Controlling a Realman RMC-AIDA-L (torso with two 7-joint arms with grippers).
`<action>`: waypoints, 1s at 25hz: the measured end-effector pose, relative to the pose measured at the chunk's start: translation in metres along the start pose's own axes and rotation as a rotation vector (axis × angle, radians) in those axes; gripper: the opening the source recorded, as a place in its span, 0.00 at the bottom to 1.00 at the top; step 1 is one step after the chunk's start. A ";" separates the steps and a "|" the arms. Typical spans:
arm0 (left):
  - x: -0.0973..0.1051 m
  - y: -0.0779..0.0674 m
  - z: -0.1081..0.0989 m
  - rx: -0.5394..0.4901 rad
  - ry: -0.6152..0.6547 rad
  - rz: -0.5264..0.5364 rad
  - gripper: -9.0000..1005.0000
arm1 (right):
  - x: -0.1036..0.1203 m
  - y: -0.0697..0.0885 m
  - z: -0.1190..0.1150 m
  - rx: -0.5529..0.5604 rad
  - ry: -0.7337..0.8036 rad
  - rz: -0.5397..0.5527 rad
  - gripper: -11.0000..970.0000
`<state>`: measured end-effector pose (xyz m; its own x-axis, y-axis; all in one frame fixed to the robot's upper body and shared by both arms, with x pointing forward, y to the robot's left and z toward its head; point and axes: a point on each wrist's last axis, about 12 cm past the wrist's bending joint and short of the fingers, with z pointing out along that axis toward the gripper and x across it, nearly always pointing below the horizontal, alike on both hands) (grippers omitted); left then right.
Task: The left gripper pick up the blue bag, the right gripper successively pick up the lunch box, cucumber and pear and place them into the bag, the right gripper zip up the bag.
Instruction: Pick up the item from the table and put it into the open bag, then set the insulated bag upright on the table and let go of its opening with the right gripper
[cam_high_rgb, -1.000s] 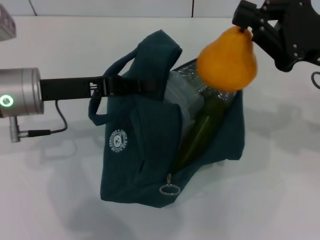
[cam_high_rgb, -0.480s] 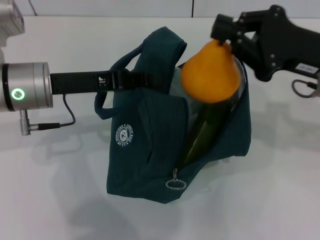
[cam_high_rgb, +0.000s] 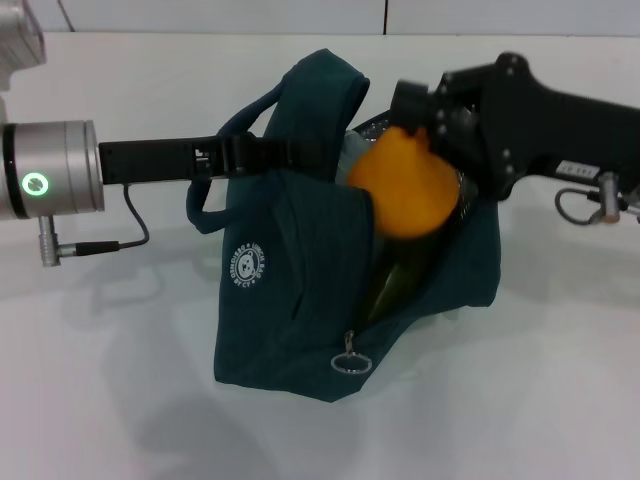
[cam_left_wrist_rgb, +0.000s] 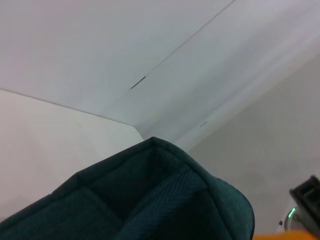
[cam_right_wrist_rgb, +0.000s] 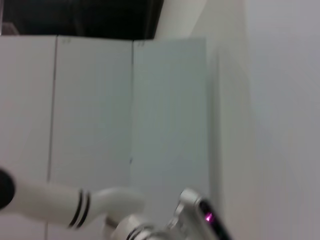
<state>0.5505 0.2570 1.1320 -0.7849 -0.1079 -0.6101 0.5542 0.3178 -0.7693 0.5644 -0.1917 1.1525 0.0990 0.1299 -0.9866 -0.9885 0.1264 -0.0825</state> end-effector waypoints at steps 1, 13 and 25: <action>0.000 0.000 0.000 -0.001 -0.001 0.000 0.05 | 0.002 0.001 0.001 -0.012 0.020 0.001 0.06; -0.003 0.000 0.001 -0.005 -0.002 0.004 0.05 | 0.002 -0.001 -0.016 0.061 0.033 0.024 0.30; -0.002 0.001 0.001 -0.006 -0.004 0.000 0.05 | 0.012 -0.014 -0.108 0.441 0.138 0.115 0.62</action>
<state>0.5526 0.2569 1.1323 -0.7835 -0.1119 -0.6113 0.5530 0.3231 -0.7679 0.5674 -0.2978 1.1269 -0.0536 0.0392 -0.9978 -0.8464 0.5284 0.0663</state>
